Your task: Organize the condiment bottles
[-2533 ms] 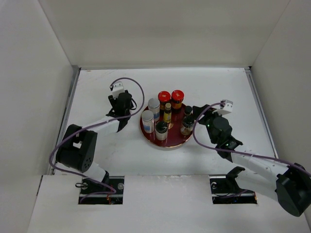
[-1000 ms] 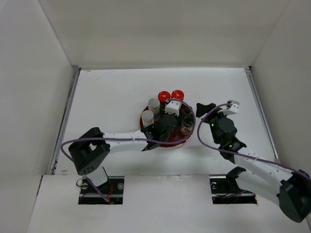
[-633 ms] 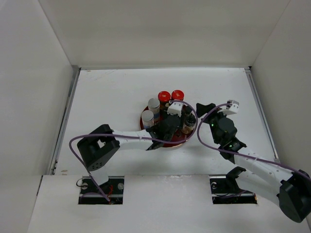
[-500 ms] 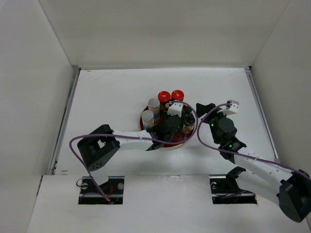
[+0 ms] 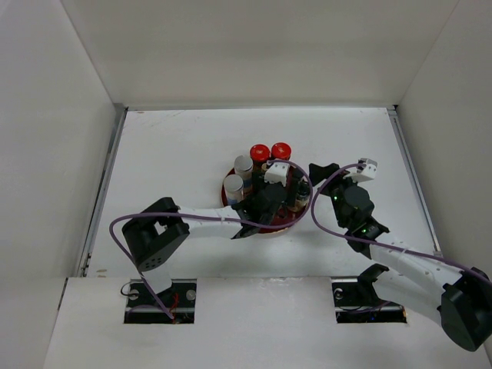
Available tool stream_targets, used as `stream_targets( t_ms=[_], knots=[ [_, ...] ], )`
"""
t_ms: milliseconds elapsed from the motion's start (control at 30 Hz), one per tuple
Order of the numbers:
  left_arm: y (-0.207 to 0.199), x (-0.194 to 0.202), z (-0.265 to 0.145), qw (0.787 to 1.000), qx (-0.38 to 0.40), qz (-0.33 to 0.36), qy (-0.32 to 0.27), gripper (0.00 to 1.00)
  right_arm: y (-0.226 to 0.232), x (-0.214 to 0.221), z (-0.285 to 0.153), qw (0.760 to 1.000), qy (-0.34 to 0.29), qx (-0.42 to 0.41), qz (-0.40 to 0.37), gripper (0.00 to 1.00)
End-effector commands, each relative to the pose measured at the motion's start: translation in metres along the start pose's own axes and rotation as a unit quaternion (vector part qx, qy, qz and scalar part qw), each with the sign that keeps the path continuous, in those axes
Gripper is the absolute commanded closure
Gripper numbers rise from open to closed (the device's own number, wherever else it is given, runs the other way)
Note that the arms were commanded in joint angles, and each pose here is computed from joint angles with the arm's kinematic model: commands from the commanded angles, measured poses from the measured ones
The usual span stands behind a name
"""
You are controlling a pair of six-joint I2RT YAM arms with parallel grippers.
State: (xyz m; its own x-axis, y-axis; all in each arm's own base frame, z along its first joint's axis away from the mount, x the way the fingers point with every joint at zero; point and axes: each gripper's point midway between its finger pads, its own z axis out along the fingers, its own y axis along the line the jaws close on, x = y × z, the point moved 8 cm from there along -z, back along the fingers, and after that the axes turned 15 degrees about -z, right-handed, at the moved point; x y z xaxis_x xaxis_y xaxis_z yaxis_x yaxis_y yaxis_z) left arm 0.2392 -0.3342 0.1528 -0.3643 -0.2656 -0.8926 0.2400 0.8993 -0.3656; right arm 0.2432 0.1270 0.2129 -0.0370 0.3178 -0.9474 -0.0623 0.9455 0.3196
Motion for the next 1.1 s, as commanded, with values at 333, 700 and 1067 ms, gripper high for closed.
stream_targets(
  t_ms=[333, 700, 1067],
  knots=[
    [-0.036, -0.082, -0.04, 0.988, 0.091, -0.073, -0.1, 0.0, 0.005, -0.012, 0.002, 1.0, -0.023, -0.009, 0.02, 0.19],
    [-0.013, -0.166, -0.064, 0.965, 0.1, -0.11, -0.216, 0.0, -0.003, -0.014, 0.0, 0.999, -0.037, 0.021, 0.016, 0.0],
    [0.18, -0.116, -0.098, 0.931, -0.218, -0.19, -0.223, 0.0, -0.004, -0.004, 0.013, 0.999, -0.006, 0.051, -0.015, 0.0]
  ],
)
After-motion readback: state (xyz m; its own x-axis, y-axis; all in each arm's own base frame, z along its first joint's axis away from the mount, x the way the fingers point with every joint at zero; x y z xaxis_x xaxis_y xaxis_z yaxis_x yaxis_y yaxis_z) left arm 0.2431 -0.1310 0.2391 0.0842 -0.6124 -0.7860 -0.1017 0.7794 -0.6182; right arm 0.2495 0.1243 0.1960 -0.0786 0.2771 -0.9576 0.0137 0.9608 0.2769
